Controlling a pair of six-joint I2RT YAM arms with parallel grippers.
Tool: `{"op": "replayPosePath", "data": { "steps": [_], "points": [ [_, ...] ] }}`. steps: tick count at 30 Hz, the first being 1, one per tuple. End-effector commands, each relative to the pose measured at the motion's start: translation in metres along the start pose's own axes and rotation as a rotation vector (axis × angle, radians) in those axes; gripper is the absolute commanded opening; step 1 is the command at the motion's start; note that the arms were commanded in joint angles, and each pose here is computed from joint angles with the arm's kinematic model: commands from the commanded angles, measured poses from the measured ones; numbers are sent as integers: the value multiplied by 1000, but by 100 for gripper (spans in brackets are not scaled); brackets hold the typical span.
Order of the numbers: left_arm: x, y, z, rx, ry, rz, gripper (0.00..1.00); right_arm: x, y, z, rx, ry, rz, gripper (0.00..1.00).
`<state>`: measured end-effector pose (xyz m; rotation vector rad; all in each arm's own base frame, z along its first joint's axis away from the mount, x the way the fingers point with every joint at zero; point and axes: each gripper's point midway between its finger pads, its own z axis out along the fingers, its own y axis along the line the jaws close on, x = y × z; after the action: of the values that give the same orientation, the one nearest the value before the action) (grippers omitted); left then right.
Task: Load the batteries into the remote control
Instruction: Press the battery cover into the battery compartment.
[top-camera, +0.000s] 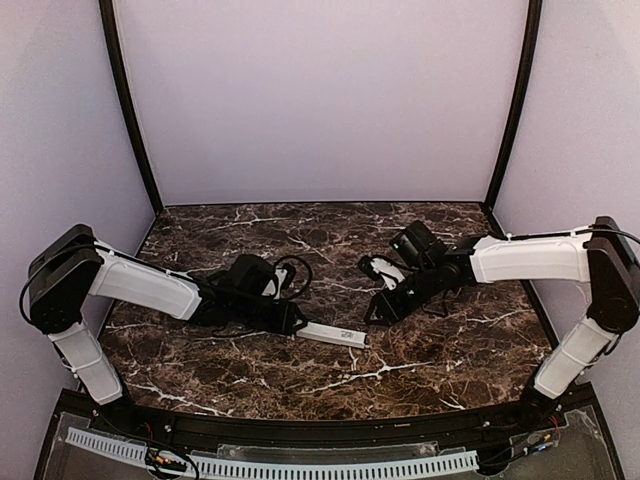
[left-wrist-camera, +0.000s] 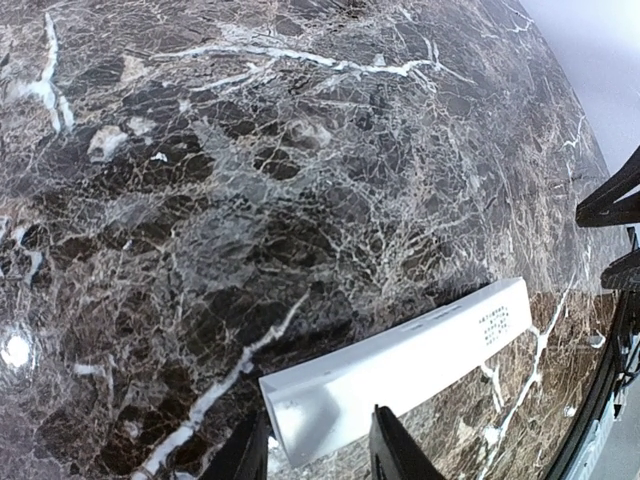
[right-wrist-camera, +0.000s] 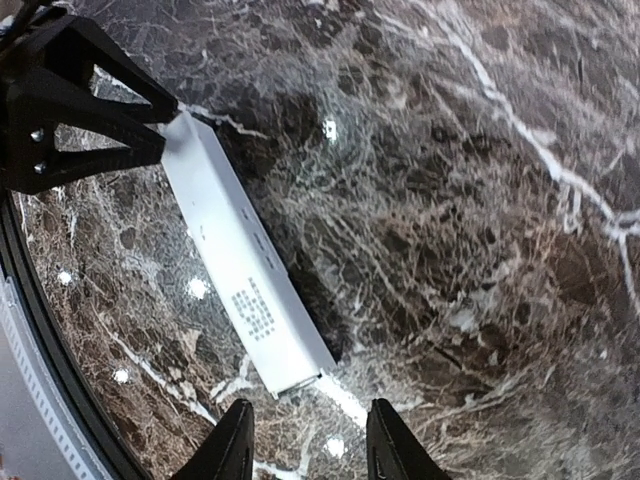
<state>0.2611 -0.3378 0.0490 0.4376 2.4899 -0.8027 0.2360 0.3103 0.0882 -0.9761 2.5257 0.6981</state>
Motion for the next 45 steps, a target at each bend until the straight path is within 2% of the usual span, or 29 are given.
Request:
{"op": "replayPosePath", "data": {
  "steps": [1, 7, 19, 45],
  "points": [
    [2, 0, 0, -17, 12, 23, 36, 24, 4, 4, -69, 39, 203, 38],
    [4, 1, 1, -25, 15, 25, 35, 36, 12, 13, -146, 23, 292, 36],
    [5, 1, 2, -28, 14, 33, 33, 32, 10, 29, -174, -3, 362, 35],
    [10, 3, 7, -47, 33, 48, 25, 28, 5, 45, -164, 6, 378, 33]
  ]
}}
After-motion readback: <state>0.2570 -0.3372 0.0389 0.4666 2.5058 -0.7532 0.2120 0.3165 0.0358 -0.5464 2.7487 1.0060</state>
